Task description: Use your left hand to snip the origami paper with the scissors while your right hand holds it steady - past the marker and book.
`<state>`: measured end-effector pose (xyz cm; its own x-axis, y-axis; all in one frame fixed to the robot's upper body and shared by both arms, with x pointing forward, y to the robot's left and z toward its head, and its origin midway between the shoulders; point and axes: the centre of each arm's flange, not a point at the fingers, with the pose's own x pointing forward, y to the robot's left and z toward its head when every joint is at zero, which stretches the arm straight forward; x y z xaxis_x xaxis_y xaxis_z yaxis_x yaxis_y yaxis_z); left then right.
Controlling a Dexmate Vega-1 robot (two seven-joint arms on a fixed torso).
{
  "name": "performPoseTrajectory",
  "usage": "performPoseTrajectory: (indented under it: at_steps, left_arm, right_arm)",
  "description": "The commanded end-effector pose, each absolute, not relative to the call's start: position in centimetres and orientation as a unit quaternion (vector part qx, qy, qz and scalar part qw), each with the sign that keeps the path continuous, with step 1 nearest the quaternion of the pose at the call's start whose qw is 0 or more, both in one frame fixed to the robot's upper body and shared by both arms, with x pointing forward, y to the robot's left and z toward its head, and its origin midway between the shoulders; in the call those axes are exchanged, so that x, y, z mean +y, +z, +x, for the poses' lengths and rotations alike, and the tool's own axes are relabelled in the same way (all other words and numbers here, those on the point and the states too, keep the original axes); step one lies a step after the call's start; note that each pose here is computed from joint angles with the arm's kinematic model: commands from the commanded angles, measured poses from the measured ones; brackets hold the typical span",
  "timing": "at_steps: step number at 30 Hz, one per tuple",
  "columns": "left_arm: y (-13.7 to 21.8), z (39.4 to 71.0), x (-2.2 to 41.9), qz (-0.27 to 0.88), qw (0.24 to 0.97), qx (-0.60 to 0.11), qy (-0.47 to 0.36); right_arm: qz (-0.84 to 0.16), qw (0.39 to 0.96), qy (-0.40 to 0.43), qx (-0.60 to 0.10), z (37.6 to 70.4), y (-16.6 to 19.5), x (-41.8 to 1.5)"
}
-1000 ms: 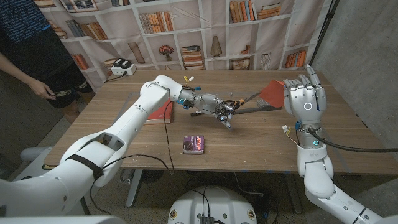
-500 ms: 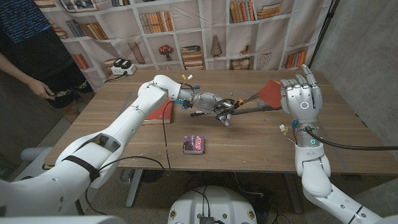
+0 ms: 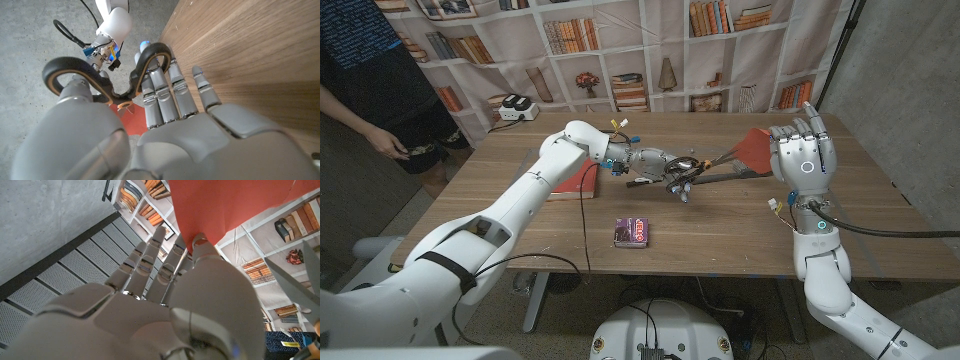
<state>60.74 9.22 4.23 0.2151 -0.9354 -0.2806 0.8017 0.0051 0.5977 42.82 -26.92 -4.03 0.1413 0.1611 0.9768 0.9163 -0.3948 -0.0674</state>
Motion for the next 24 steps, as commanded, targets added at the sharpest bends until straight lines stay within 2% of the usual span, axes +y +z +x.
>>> performPoseTrajectory:
  at_steps: [1, 12, 24]
  left_arm:
    - [4.4, 60.4, 9.3, 0.335, 0.698, -0.120, -0.621]
    - [4.9, 60.3, 9.2, 0.301, 0.700, -0.122, -0.636]
    - [6.5, 58.9, 9.4, 0.294, 0.697, -0.141, -0.638]
  right_arm:
    - [-0.650, 0.358, -0.520, -0.422, 42.2, -3.3, -26.8]
    - [-0.603, 0.360, -0.551, -0.450, 42.0, -4.1, -26.7]
    - [-0.586, 0.372, -0.556, -0.457, 43.7, -4.5, -26.7]
